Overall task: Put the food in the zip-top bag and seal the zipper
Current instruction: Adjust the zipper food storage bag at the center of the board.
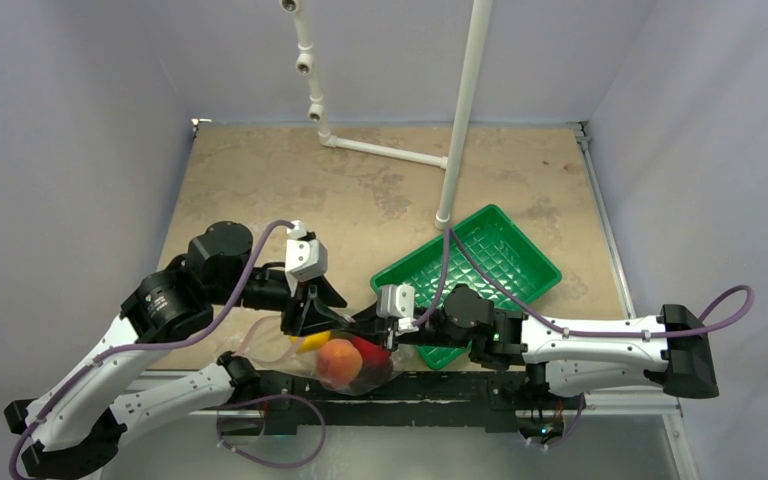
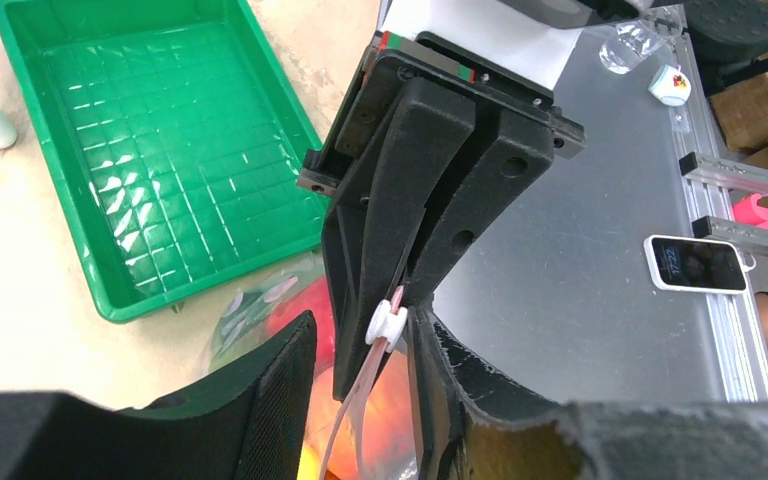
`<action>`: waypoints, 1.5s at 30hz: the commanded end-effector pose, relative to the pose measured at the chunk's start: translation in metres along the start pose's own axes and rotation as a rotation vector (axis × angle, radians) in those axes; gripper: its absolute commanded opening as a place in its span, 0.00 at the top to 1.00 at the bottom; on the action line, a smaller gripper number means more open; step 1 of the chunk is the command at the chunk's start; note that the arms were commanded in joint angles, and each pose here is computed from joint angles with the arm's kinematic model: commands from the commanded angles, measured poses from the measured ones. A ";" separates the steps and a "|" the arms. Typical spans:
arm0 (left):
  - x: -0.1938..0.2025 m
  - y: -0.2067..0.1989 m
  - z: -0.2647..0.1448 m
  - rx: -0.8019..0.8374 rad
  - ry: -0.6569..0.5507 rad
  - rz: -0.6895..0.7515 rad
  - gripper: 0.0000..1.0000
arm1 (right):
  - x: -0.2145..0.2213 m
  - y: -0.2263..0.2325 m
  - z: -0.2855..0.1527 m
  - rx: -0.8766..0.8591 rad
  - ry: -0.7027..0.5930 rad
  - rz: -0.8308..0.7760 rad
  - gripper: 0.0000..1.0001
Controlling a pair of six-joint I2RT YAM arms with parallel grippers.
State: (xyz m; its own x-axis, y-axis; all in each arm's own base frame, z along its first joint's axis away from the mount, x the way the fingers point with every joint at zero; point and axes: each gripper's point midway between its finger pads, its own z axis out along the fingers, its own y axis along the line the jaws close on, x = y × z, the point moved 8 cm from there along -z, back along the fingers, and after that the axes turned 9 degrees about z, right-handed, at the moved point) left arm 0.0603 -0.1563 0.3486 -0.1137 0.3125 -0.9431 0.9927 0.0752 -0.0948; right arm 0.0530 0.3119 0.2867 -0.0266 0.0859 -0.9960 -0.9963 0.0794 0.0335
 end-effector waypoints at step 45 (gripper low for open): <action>-0.003 -0.003 0.004 0.074 -0.077 0.084 0.81 | -0.012 0.005 -0.002 -0.028 -0.067 0.040 1.00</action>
State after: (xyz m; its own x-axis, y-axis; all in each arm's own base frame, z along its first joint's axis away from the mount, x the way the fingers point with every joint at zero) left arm 0.0570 -0.1595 0.3468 -0.0585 0.2652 -0.9624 0.9981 -0.0018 -0.0612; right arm 0.0510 0.3121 0.2858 -0.0594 0.0917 -0.9940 -0.9954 0.0694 0.0658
